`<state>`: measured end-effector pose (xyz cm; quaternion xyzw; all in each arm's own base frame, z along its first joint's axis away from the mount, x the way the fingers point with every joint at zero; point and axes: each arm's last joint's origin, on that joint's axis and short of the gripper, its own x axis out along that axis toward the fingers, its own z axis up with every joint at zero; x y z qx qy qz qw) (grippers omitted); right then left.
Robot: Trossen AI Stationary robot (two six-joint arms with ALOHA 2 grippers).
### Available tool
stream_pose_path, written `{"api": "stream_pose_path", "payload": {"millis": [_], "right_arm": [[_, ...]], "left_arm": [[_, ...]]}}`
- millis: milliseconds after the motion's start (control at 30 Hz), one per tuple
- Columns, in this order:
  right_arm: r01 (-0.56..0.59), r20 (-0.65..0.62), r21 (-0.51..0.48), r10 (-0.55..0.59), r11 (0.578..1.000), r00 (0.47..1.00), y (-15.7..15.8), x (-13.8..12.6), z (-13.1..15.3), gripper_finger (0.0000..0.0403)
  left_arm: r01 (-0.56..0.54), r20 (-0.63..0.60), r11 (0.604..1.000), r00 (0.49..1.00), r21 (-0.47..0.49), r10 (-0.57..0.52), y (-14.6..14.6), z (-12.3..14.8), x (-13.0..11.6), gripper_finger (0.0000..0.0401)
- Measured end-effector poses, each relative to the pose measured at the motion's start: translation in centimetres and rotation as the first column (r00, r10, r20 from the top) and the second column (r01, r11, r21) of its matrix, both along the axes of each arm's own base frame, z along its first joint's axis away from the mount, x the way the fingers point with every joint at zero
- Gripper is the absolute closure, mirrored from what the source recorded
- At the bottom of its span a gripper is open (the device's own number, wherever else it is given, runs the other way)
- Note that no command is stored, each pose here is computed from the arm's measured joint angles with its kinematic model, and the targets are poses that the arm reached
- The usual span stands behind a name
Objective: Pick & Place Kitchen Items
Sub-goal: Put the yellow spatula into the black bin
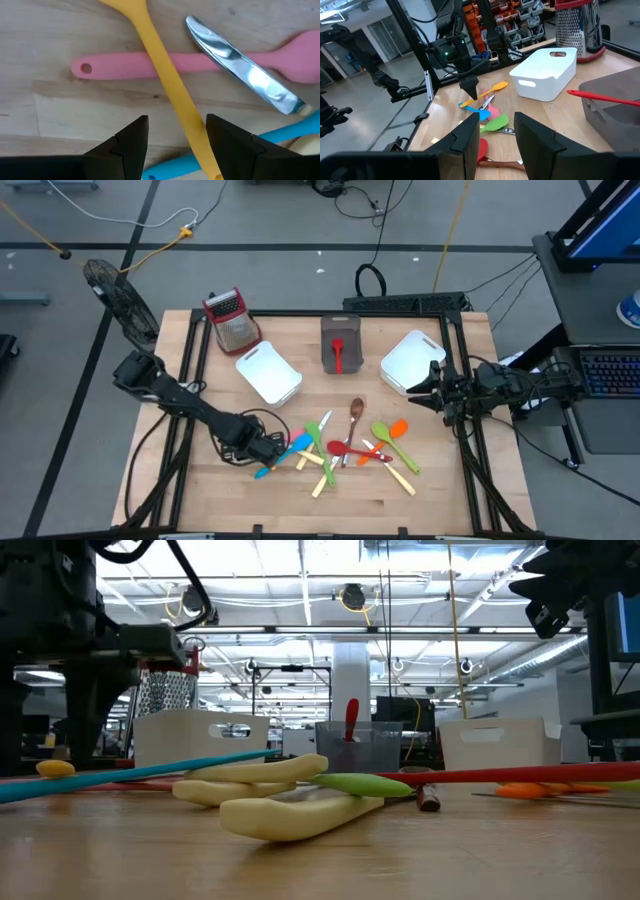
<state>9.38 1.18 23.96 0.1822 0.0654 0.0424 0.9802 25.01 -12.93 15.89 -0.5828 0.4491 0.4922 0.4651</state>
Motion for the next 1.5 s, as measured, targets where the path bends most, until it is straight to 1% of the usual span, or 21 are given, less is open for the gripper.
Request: {"api": "stream_pose_path", "payload": {"millis": [300, 633, 767, 900, 1067, 1200, 1300, 1500], "right_arm": [[0.000, 0.000, 0.000, 0.000, 1.000, 1.000, 0.0, 0.0, 0.0, 0.0289], [0.000, -0.001, 0.000, 0.000, 1.000, 1.000, 0.0, 0.0, 0.0, 0.0289], [0.000, 0.000, 0.000, 0.000, 1.000, 1.000, 0.0, 0.0, 0.0, 0.0289], [0.000, -0.001, 0.000, 0.000, 1.000, 1.000, 0.0, 0.0, 0.0, 0.0289], [0.000, 0.000, 0.000, 0.000, 1.000, 1.000, 0.0, 0.0, 0.0, 0.0289], [0.001, -0.001, 0.000, -0.001, 1.000, 1.000, 0.0, 0.0, 0.0, 0.0289], [0.001, -0.001, 0.000, -0.001, 1.000, 1.000, 0.0, 0.0, 0.0, 0.0289], [0.001, -0.001, 0.000, -0.001, 1.000, 1.000, 0.0, 0.0, 0.0, 0.0289]], "left_arm": [[-0.019, -0.004, 0.999, 1.000, 0.038, 0.019, 0.1, -0.1, -0.1, 0.0196], [-0.030, -0.008, 0.999, 1.000, 0.040, 0.030, 0.3, -0.6, -0.3, 0.0197], [-0.049, 0.005, 0.998, 0.999, 0.029, 0.049, 0.3, -0.9, -0.3, 0.0197], [-0.041, 0.019, 0.999, 0.999, 0.023, 0.041, 0.2, -0.9, -0.2, 0.0197], [-0.040, -0.004, 0.999, 0.999, 0.030, 0.040, 0.2, -1.6, -0.1, 0.0201], [-0.024, -0.019, 1.000, 1.000, 0.017, 0.025, -0.1, -2.5, 0.3, 0.0233], [-0.023, -0.043, 0.999, 0.999, 0.024, 0.024, -0.1, -3.0, 0.3, 0.0270], [-0.025, -0.066, 0.999, 0.997, 0.028, 0.027, 0.0, -2.8, 0.0, 0.0346]]}}
